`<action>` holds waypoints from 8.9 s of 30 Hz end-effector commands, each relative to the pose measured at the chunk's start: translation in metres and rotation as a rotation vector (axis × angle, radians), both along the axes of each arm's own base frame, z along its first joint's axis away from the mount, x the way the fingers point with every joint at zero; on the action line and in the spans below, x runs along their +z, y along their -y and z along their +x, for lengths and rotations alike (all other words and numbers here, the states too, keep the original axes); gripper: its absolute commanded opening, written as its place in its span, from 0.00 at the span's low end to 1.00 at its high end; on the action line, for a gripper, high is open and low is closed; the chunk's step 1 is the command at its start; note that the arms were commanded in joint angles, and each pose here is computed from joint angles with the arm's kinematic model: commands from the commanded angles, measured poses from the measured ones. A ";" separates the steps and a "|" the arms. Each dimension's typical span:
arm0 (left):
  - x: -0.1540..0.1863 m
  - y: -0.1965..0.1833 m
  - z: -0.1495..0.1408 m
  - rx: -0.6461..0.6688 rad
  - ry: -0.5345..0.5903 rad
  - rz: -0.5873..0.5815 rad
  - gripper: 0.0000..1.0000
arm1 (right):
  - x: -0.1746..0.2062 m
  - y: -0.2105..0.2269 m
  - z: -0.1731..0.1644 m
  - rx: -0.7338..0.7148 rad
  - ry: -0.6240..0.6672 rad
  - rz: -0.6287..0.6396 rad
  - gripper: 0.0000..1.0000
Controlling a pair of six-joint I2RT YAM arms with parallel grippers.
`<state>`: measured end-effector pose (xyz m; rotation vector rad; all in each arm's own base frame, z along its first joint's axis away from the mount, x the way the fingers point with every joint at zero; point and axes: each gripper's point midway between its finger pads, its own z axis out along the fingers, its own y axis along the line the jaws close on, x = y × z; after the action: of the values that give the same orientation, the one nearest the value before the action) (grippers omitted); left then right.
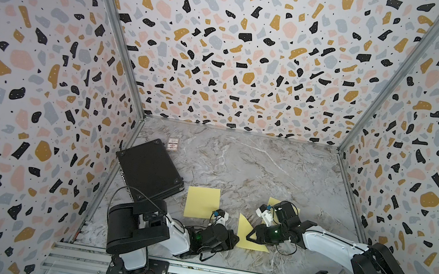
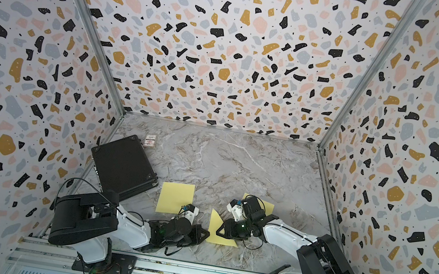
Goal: Fold the square paper diagonally
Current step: Fold the paper at the center of the board, then pick up the paper from the center of the board, then place the paper at the center of the board.
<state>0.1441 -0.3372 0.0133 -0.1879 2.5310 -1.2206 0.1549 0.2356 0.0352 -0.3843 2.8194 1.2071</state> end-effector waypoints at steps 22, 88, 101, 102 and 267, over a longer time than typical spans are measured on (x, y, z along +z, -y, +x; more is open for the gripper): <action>-0.091 -0.080 -0.044 -0.072 -0.170 0.417 0.00 | 0.022 -0.031 0.039 0.059 0.109 0.127 0.50; -0.091 -0.079 -0.044 -0.089 -0.158 0.408 0.00 | 0.022 0.003 -0.005 -0.003 0.061 0.089 0.17; -0.088 -0.075 -0.045 -0.111 -0.142 0.377 0.00 | 0.024 0.013 -0.003 -0.012 0.095 0.017 0.00; -0.086 -0.072 -0.046 -0.126 -0.137 0.372 0.00 | 0.025 0.013 -0.002 -0.014 0.099 0.018 0.00; 0.066 -0.138 0.000 0.082 0.272 0.342 0.60 | 0.127 0.162 0.190 -0.808 0.348 -0.179 0.45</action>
<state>0.1400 -0.2108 0.0844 -0.0303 2.4305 -0.7760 0.3658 0.0724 0.1647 0.4960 2.3175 0.6434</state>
